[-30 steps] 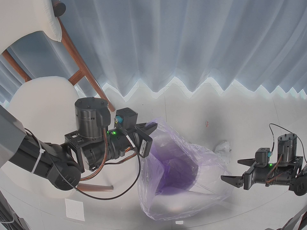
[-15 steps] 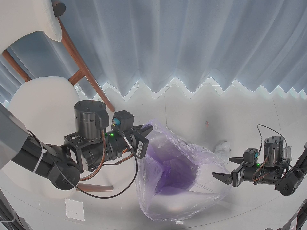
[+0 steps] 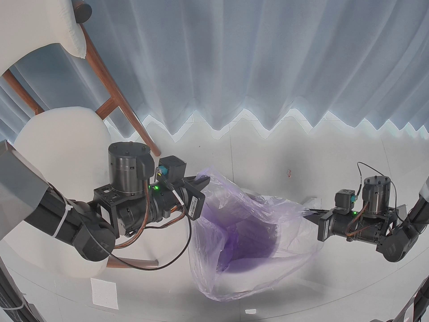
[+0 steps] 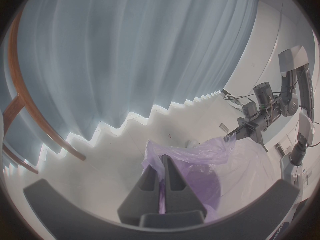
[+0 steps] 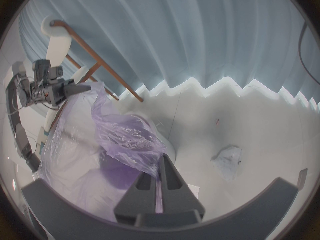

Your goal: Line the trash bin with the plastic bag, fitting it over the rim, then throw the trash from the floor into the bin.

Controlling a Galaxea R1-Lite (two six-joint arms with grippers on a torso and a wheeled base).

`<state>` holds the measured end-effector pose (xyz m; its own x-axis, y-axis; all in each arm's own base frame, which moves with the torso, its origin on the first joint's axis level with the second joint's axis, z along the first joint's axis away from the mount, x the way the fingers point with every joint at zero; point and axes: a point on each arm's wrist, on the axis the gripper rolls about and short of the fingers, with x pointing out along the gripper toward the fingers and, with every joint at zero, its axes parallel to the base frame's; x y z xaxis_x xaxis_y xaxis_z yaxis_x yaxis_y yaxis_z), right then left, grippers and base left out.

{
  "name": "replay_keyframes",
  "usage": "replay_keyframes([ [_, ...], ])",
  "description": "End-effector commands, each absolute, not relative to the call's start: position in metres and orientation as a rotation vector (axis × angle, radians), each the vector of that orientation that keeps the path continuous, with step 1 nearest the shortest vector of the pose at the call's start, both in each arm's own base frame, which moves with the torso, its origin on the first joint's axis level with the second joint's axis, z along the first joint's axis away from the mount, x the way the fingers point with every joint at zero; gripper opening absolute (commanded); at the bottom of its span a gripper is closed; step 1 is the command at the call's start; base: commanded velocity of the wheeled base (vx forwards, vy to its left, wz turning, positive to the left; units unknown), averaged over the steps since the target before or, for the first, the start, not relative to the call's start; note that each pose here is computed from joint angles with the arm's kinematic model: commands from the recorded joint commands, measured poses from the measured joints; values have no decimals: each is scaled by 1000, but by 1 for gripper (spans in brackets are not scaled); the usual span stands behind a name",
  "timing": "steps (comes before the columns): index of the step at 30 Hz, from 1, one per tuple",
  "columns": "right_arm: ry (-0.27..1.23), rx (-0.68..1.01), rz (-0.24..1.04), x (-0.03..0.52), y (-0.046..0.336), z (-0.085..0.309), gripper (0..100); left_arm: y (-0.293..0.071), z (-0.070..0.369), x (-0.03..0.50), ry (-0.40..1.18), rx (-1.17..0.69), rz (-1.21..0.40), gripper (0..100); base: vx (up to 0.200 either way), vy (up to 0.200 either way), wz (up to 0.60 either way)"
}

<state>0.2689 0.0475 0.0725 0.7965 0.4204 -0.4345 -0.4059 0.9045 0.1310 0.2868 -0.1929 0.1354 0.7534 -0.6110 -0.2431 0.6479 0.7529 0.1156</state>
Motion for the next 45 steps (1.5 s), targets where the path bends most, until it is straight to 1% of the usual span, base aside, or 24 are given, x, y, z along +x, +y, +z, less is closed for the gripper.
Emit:
replay_keyframes([
  [1,407,76,436,297,52,85,0,-185,132,312,194,194,-633,0,0,0,0],
  [5,366,83,436,323,56,87,0,-182,135,331,214,198,-570,0,0,0,0],
  [10,342,83,437,346,59,84,0,-180,136,341,257,207,-526,0,0,0,0],
  [15,328,82,435,369,63,76,0,-181,120,351,317,225,-489,0,0,0,0],
  [19,351,84,430,379,63,69,0,-180,109,358,341,233,-477,0,0,0,0],
  [22,355,86,414,391,59,63,0,-174,97,368,361,250,-455,0,0,0,0],
  [27,367,90,392,404,51,54,0,-169,91,375,372,251,-432,0,0,0,0],
  [34,416,94,370,409,44,36,0,-166,80,378,400,256,-420,0,0,0,0],
  [39,432,93,369,407,43,32,0,-168,78,376,407,261,-427,0,0,0,0],
  [45,471,97,371,398,42,23,0,-176,72,363,438,275,-459,0,0,0,0],
])
